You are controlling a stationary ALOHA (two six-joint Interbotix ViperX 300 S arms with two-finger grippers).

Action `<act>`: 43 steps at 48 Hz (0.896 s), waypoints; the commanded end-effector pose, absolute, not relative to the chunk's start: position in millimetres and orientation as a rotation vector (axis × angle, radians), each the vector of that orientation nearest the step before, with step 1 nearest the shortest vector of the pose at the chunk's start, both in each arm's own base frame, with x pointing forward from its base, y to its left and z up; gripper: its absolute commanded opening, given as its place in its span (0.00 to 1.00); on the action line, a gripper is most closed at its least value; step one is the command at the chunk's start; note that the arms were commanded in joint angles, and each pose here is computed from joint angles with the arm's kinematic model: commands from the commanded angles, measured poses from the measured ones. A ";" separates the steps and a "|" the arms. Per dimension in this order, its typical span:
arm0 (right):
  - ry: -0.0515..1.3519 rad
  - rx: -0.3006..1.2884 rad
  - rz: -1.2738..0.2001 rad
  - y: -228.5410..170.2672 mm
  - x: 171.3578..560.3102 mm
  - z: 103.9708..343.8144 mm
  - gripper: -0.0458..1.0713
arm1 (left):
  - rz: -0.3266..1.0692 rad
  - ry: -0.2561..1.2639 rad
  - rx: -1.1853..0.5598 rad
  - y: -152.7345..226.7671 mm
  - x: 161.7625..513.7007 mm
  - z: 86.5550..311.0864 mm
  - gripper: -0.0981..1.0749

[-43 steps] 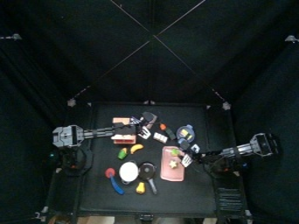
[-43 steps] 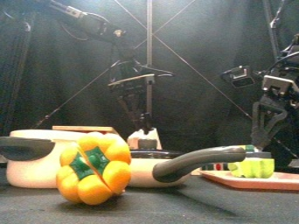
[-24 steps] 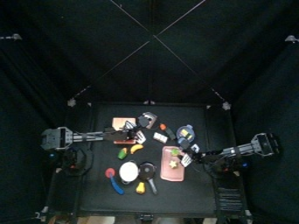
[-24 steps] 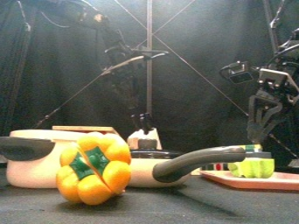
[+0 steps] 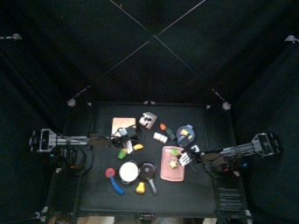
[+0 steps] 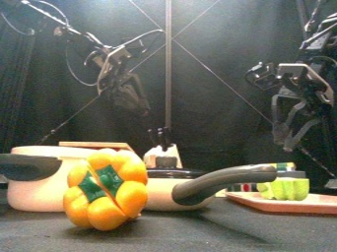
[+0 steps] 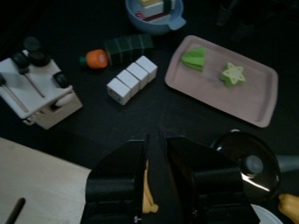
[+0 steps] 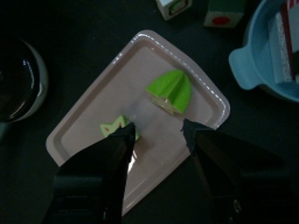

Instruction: Grab starfruit top

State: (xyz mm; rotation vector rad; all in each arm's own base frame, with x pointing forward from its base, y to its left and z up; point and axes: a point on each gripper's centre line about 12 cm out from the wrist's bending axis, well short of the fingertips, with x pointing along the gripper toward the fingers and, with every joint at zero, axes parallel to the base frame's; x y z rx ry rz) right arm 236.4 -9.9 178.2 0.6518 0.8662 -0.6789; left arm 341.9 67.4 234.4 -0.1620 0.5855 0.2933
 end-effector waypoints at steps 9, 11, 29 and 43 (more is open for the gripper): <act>0.895 0.733 -0.788 -12.3 236.6 198.8 0.79 | 0.190 0.462 -0.078 68.1 329.9 234.9 0.61; 0.890 0.732 -0.790 -13.2 238.4 201.8 0.79 | 0.181 0.457 -0.066 68.2 328.8 233.9 0.61; 0.903 0.754 -0.837 -20.6 244.5 195.8 0.80 | 0.105 0.420 -0.055 63.9 316.8 216.0 0.61; 0.906 0.779 -0.878 -29.8 253.4 192.8 0.83 | 0.030 0.348 -0.036 54.7 312.1 216.1 0.61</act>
